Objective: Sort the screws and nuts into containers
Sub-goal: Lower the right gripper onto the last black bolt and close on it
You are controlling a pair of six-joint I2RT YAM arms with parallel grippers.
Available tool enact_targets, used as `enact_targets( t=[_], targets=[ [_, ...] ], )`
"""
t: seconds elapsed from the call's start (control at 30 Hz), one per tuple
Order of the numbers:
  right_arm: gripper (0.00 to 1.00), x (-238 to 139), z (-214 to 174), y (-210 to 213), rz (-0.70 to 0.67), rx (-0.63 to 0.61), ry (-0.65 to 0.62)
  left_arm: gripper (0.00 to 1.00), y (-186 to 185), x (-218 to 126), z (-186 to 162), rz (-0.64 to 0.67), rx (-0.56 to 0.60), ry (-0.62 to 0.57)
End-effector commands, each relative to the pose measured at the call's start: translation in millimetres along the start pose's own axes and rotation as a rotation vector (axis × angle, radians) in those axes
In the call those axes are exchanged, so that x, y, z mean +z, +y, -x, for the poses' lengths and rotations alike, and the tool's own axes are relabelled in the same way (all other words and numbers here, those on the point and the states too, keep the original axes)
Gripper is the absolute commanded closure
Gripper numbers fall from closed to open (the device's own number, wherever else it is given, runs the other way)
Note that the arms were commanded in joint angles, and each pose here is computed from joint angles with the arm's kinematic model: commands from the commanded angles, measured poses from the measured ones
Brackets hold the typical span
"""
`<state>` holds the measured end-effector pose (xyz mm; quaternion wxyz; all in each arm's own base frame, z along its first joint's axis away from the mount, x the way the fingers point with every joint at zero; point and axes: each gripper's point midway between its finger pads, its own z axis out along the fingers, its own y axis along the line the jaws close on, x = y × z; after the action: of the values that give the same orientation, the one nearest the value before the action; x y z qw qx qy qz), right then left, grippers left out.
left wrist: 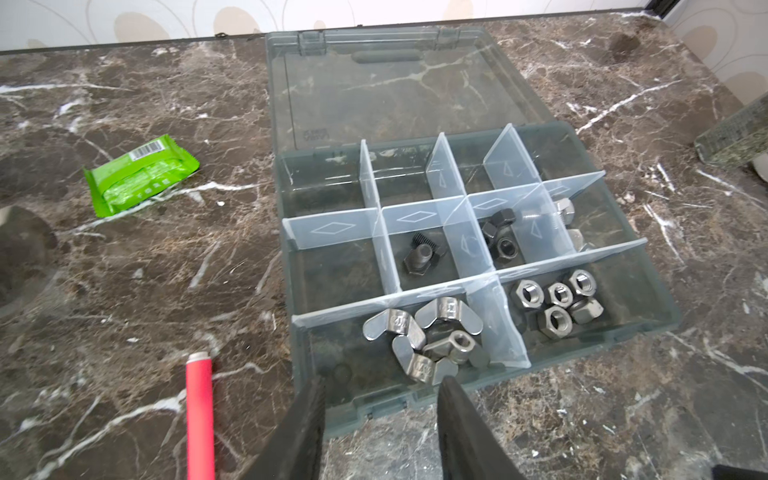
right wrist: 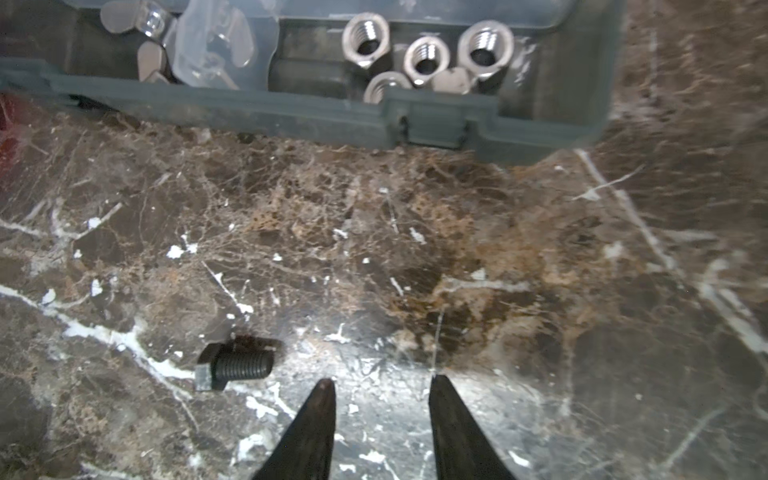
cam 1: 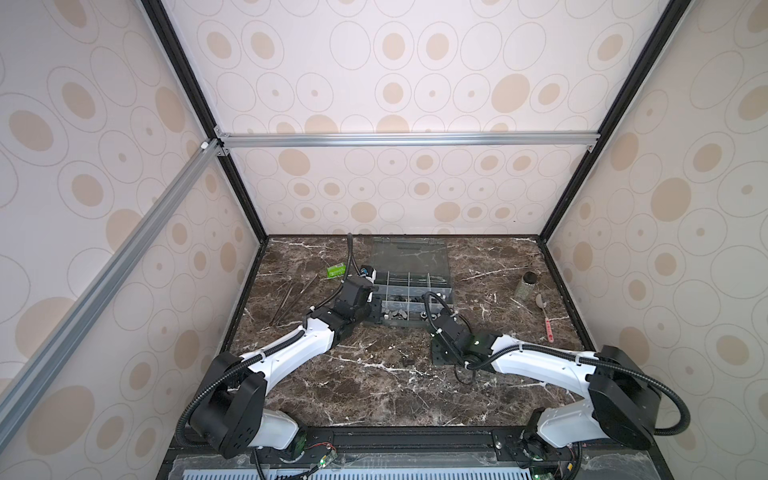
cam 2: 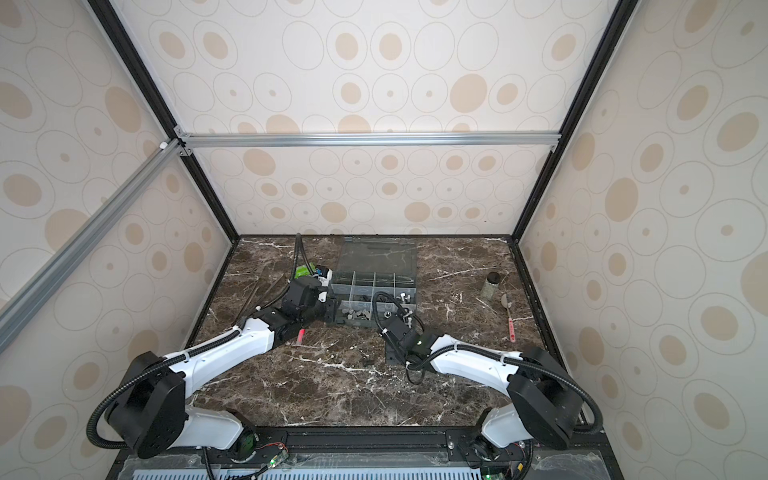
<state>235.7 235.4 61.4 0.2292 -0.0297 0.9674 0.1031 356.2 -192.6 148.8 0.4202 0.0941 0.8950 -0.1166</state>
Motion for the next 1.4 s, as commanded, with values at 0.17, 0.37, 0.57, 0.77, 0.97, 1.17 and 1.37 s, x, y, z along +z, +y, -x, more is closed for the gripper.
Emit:
enact_targets(
  t=[0.17, 0.37, 0.57, 0.77, 0.97, 1.17, 1.37],
  targets=[
    [0.57, 17, -1, 54, 0.064, -0.059, 0.058, 0.55, 11, -10, 3, 0.022, -0.029, -0.033],
    [0.56, 25, -6, 73, 0.073, -0.099, 0.091, 0.55, 14, -10, -6, 0.031, -0.024, -0.013],
    [0.55, 32, -18, 74, 0.054, -0.093, 0.126, 0.55, 15, -10, -10, 0.030, -0.027, -0.009],
    [0.55, 36, -27, 69, 0.030, -0.081, 0.146, 0.55, 14, -9, -12, 0.028, -0.030, -0.003],
    [0.55, 40, -35, 65, 0.007, -0.077, 0.173, 0.55, 13, -7, -14, 0.021, -0.035, 0.002],
    [0.54, 43, -38, 63, -0.002, -0.072, 0.177, 0.54, 14, -7, -16, 0.022, -0.035, 0.007],
    [0.54, 46, -41, 64, -0.001, -0.070, 0.189, 0.55, 14, -6, -16, 0.020, -0.035, 0.009]
  ],
)
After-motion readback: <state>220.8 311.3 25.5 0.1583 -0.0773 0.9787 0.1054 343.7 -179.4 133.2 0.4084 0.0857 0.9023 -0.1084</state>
